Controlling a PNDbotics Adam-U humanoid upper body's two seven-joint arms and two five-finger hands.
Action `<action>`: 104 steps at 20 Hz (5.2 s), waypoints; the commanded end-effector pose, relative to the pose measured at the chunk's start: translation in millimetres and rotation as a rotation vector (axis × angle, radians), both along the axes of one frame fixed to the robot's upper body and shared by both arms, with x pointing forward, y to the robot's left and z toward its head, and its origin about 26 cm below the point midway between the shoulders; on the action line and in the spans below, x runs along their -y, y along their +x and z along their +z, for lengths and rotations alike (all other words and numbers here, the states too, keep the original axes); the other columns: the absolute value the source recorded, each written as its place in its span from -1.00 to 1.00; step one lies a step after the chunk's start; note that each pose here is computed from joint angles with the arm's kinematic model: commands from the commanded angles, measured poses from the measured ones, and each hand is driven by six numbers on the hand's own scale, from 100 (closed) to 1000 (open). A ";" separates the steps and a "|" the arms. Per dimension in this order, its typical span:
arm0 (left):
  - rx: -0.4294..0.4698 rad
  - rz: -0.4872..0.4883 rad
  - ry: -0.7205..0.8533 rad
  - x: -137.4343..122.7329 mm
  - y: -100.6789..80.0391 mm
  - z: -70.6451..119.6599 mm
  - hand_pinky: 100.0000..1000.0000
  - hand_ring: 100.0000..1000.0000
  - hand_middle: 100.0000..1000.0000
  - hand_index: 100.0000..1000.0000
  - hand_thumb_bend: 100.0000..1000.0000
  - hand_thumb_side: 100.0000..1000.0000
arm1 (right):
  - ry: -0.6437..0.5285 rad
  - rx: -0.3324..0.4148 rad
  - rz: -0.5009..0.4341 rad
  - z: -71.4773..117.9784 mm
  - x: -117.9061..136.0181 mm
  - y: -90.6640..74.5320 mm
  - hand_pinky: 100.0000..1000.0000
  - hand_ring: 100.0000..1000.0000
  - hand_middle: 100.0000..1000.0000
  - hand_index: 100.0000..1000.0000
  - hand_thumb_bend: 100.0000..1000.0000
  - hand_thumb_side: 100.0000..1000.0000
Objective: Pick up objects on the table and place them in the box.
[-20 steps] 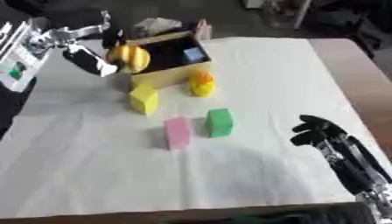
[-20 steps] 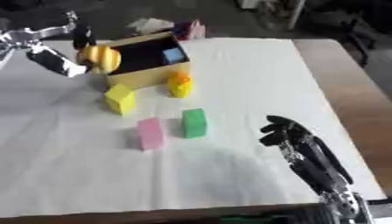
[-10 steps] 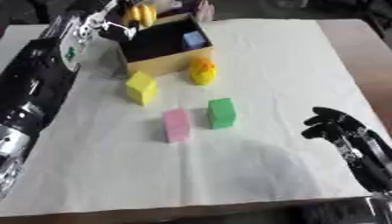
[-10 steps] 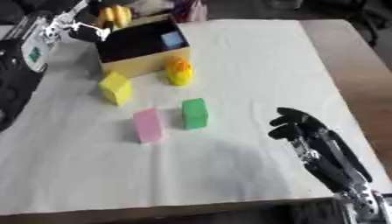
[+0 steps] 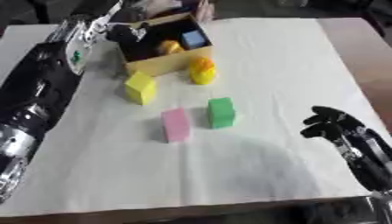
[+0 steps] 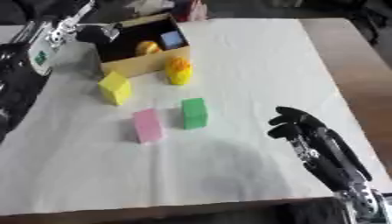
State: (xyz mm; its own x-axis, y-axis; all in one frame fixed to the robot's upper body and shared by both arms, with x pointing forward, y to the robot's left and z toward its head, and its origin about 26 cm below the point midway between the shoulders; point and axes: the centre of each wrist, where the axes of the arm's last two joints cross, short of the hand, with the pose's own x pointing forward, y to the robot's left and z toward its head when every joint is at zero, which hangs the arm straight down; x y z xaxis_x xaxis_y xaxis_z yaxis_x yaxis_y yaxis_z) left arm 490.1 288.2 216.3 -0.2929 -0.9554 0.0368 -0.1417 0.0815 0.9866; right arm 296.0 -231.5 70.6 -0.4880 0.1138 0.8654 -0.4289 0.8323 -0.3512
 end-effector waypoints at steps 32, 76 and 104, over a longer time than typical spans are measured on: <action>-0.489 -0.489 0.664 16.5 -48.4 11.9 0.54 0.52 0.53 0.72 -0.02 -0.45 | -0.030 0.034 -0.028 9.0 9.0 0.3 0.32 0.24 0.29 0.70 -1.00 0.28; -0.082 -0.363 0.465 -3.0 -67.5 77.4 0.49 0.38 -0.18 0.11 -0.50 -0.67 | -0.036 0.026 -0.048 7.1 12.3 -0.5 0.32 0.24 0.29 0.70 -1.00 0.30; 0.042 0.009 0.145 -14.9 -8.9 4.4 0.58 0.56 0.56 0.78 -0.44 -0.76 | -0.023 0.015 -0.018 5.4 5.2 -0.3 0.32 0.24 0.29 0.70 -1.00 0.32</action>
State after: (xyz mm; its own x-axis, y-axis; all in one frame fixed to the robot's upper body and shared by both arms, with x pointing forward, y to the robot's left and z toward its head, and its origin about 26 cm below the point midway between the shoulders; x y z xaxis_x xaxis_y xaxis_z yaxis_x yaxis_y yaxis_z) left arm 480.6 302.3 208.7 -0.2806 -0.9538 -0.1070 -0.1477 -0.0672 0.9867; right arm 294.6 -236.3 69.0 -0.4755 0.1439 0.8679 -0.4130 0.8345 -0.3646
